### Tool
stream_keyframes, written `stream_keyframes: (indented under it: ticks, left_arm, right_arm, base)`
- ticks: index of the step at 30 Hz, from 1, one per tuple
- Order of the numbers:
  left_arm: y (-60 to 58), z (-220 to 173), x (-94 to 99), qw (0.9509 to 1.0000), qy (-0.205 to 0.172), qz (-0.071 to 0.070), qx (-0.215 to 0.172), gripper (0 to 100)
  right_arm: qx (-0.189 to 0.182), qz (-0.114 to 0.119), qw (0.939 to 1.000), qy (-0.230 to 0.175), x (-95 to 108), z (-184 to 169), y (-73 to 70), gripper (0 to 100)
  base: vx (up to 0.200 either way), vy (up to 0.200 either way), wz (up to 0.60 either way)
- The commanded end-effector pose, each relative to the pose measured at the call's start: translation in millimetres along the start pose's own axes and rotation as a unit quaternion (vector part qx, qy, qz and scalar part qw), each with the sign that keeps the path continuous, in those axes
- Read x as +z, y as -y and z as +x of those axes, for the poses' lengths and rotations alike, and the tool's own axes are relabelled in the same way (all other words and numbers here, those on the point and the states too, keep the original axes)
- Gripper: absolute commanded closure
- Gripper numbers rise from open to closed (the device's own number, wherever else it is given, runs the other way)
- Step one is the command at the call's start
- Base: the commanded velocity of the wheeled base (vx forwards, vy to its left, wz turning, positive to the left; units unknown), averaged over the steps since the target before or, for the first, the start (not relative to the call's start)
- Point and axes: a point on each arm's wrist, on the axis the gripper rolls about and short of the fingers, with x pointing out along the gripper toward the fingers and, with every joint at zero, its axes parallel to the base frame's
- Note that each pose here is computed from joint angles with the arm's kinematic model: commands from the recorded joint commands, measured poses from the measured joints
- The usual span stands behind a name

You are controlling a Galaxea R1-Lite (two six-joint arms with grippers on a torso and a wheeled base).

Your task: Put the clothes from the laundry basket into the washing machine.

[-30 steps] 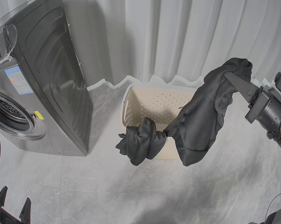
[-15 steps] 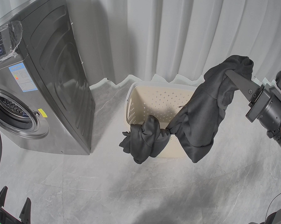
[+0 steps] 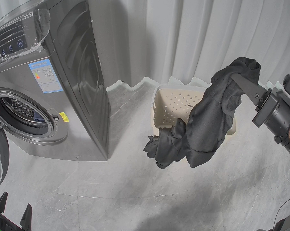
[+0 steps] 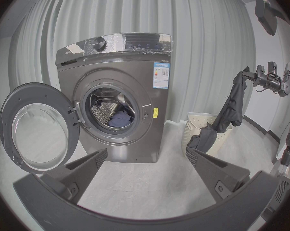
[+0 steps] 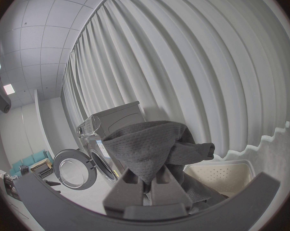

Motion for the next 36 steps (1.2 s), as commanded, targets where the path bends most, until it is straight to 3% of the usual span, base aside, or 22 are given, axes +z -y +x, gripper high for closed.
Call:
stream_keyframes:
  ticks: [1, 20, 26, 36]
  left_arm:
    - [-0.1, -0.1, -4.9, 1.0000, 0.000, 0.000, 0.000, 0]
    - [-0.1, -0.1, -4.9, 1.0000, 0.000, 0.000, 0.000, 0]
    - [-0.1, -0.1, -4.9, 1.0000, 0.000, 0.000, 0.000, 0]
    - [-0.1, -0.1, -4.9, 1.0000, 0.000, 0.000, 0.000, 0]
  right_arm:
    - [-0.001, 0.001, 1.0000, -0.007, -3.8, 1.5, 0.2, 100]
    - [-0.001, 0.005, 1.0000, -0.005, -4.6, 5.5, 0.2, 100]
    - [0.000, 0.005, 1.0000, 0.003, -2.9, 6.6, -0.1, 100]
    - [0.001, 0.006, 1.0000, 0.001, -3.8, 7.1, -0.1, 100]
  base:
    - [0.000, 0.200, 0.00]
    - [0.000, 0.200, 0.00]
    - [0.000, 0.000, 0.00]
    - [-0.200, 0.000, 0.00]
